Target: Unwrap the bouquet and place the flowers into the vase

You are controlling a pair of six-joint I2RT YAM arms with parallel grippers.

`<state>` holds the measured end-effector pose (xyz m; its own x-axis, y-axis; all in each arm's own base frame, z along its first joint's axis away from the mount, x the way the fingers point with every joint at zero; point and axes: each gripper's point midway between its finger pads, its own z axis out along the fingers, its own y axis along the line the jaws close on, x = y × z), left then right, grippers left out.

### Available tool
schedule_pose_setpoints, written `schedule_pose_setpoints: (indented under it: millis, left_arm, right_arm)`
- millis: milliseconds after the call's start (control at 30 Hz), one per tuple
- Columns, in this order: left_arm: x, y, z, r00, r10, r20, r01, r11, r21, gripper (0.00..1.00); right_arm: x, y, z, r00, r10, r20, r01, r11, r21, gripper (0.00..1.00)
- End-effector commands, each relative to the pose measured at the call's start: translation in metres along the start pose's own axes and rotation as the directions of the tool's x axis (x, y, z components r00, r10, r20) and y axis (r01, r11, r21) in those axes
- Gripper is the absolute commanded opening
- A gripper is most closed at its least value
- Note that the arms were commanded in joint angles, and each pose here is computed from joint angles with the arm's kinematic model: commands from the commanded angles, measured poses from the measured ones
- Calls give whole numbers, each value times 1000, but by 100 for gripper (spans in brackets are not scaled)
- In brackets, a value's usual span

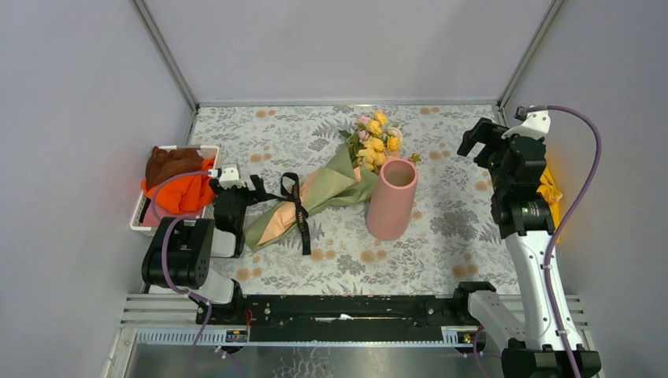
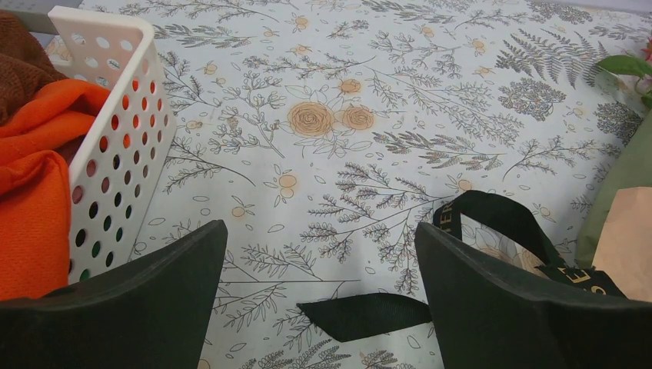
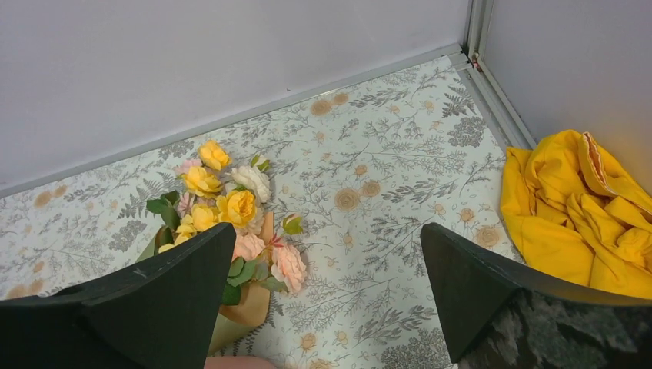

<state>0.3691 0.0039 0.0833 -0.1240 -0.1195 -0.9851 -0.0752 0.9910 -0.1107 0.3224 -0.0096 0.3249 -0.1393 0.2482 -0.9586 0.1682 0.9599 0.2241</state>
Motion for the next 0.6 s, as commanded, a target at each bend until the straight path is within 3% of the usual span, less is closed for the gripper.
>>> schedule_pose_setpoints:
  millis: [0,333,467,567]
  left_arm:
    - [-17,2,5,998,-3,59,4,1000,-15,99]
    - [-18,2,5,998,-4,61,5,1000,-15,99]
    - [-17,2,6,998,-2,57,3,1000,-22,99]
    - [-23,5,7,998,8,66,-3,998,-70,99]
  right_arm:
    - [-39,10,-3,997,39,60,-39,999,-8,100]
    - [-74,34,-16,960,223,169,-202,970,-135,100]
    - [-78,55,-15,952,271,140,-233,943,-239,100]
    - [-79,77,-16,973,222,65,-190,926,-327,100]
